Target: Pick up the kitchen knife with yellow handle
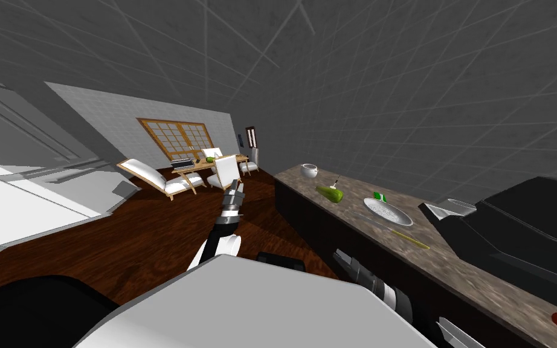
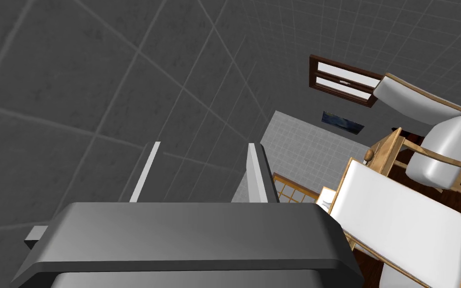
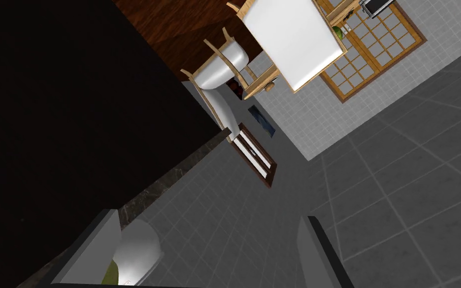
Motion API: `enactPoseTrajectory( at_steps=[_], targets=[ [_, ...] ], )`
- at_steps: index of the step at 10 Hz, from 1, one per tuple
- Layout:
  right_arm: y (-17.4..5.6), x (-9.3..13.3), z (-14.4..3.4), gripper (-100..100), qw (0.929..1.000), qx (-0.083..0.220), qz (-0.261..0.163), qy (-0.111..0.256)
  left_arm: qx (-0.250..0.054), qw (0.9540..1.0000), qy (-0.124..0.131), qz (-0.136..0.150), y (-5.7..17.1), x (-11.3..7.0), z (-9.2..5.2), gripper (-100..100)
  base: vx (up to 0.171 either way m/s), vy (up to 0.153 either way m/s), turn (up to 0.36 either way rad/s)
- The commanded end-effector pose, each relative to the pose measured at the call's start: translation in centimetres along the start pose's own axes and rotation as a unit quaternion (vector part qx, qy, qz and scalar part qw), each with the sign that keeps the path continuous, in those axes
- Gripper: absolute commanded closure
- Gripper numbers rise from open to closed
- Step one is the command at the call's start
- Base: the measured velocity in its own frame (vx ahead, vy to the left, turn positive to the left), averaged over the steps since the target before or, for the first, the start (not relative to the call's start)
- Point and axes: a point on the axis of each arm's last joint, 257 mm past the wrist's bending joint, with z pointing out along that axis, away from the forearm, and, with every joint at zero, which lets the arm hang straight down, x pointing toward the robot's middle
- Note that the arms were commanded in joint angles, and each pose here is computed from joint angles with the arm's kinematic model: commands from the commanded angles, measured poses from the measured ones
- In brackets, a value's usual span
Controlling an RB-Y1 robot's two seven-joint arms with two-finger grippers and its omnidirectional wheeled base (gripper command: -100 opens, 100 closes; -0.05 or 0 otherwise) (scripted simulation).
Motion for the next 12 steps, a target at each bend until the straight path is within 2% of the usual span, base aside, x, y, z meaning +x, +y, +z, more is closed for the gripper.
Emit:
enactPoseTrajectory(
  at_steps=[1, 2, 3, 4, 7, 8, 9, 10, 11, 12],
  targets=[
    [-1.3, 0.4, -1.1, -100, 0.9998, 0.012, -0.007, 0.013, 0.0, 1.0, 0.0, 0.0, 0.0, 0.0, 0.0, 0, 0.004, 0.014, -0.052],
    [-2.3, 1.2, -2.6, -100, 0.9984, 0.021, -0.025, 0.046, 0.0, 1.0, 0.0, 0.0, 0.0, 0.0, 0.0, 0, 0.007, 0.038, 0.216],
    [-3.6, 1.2, -3.9, -100, 0.9972, 0.039, -0.029, 0.056, 0.0, 1.0, 0.0, 0.0, 0.0, 0.0, 0.0, 0, 0.008, 0.034, 0.138],
    [-4.7, 2.0, -5.5, -100, 0.9941, 0.05, -0.043, 0.087, 0.0, 1.0, 0.0, 0.0, 0.0, 0.0, 0.0, 0, 0.013, 0.05, 0.206],
    [-8.0, 1.7, -10.1, -100, 0.983, 0.095, -0.072, 0.14, 0.0, 1.0, 0.0, 0.0, 0.0, 0.0, 0.0, 0, 0.013, 0.033, 0.132],
    [-8.8, 1.8, -12.1, -100, 0.9754, 0.104, -0.089, 0.172, 0.0, 1.0, 0.0, 0.0, 0.0, 0.0, 0.0, 0, 0.013, 0.033, 0.195],
    [-9.6, 1.4, -13.1, -100, 0.9725, 0.117, -0.093, 0.179, 0.0, 1.0, 0.0, 0.0, 0.0, 0.0, 0.0, 0, 0.016, 0.024, 0.113],
    [-10.8, 1.1, -15.7, -100, 0.9618, 0.135, -0.109, 0.212, 0.0, 1.0, 0.0, 0.0, 0.0, 0.0, 0.0, 0, 0.019, 0.02, 0.169],
    [-11.5, 0.7, -16.8, -100, 0.9581, 0.149, -0.112, 0.217, 0.0, 1.0, 0.0, 0.0, 0.0, 0.0, 0.0, 0, 0.015, 0.012, 0.101],
    [-12.7, 0.4, -19.6, -100, 0.9457, 0.17, -0.125, 0.247, 0.0, 1.0, 0.0, 0.0, 0.0, 0.0, 0.0, 0, 0.019, 0.015, 0.241]
  ],
)
